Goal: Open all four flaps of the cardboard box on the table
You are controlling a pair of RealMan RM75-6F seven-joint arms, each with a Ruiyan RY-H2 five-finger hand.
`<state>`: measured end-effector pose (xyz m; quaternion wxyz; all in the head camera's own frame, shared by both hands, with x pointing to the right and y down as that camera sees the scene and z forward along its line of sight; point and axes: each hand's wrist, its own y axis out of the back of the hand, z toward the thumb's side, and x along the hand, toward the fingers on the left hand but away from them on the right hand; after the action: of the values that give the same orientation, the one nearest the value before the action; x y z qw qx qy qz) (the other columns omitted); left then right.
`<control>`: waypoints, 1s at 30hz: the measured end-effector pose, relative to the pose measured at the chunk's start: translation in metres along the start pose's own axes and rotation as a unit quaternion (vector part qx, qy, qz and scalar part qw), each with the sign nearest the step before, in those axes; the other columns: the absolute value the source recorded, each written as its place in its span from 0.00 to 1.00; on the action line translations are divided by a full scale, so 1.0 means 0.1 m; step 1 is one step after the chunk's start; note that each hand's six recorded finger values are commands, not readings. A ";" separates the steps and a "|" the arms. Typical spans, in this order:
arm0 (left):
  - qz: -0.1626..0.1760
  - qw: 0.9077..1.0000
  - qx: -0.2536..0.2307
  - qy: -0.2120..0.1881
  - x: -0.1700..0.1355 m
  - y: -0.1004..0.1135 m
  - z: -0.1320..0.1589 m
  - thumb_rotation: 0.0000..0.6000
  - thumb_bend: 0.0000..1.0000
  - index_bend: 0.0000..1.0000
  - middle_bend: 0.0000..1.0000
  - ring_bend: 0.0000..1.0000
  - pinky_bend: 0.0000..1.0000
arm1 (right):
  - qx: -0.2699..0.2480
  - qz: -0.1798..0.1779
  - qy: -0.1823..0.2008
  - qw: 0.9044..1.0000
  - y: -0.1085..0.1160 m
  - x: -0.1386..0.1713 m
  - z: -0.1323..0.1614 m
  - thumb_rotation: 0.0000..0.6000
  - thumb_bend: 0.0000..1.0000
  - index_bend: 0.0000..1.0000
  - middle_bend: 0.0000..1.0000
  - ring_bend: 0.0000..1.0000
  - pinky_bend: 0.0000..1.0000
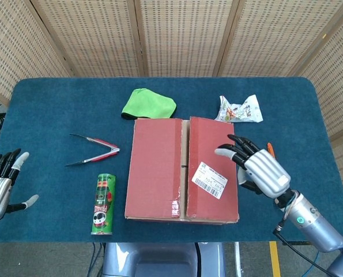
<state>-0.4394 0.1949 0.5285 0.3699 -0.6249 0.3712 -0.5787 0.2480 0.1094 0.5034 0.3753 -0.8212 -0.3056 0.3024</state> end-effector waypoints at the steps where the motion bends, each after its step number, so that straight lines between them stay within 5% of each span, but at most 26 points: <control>1: 0.000 1.000 0.001 -0.001 0.00 0.00 0.01 0.86 0.19 0.00 0.00 0.00 0.00 | -0.003 0.007 0.009 1.000 -0.01 -0.07 0.05 1.00 1.00 0.19 0.23 0.01 0.10; 10: -0.003 1.000 0.005 -0.004 0.02 0.00 0.06 0.86 0.19 0.00 0.00 0.00 0.00 | -0.022 0.040 0.045 0.998 -0.12 -0.41 0.26 1.00 1.00 0.22 0.26 0.02 0.10; 30: -0.019 1.000 0.000 0.008 0.06 -0.06 0.01 0.86 0.19 0.00 0.00 0.00 0.00 | -0.012 0.076 0.048 0.996 -0.38 -0.71 0.23 1.00 1.00 0.27 0.29 0.03 0.10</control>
<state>-0.4374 0.1925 0.5365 0.3560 -0.6275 0.3622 -0.5902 0.1760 0.0877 0.5408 0.3552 -0.8601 -0.2277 0.2867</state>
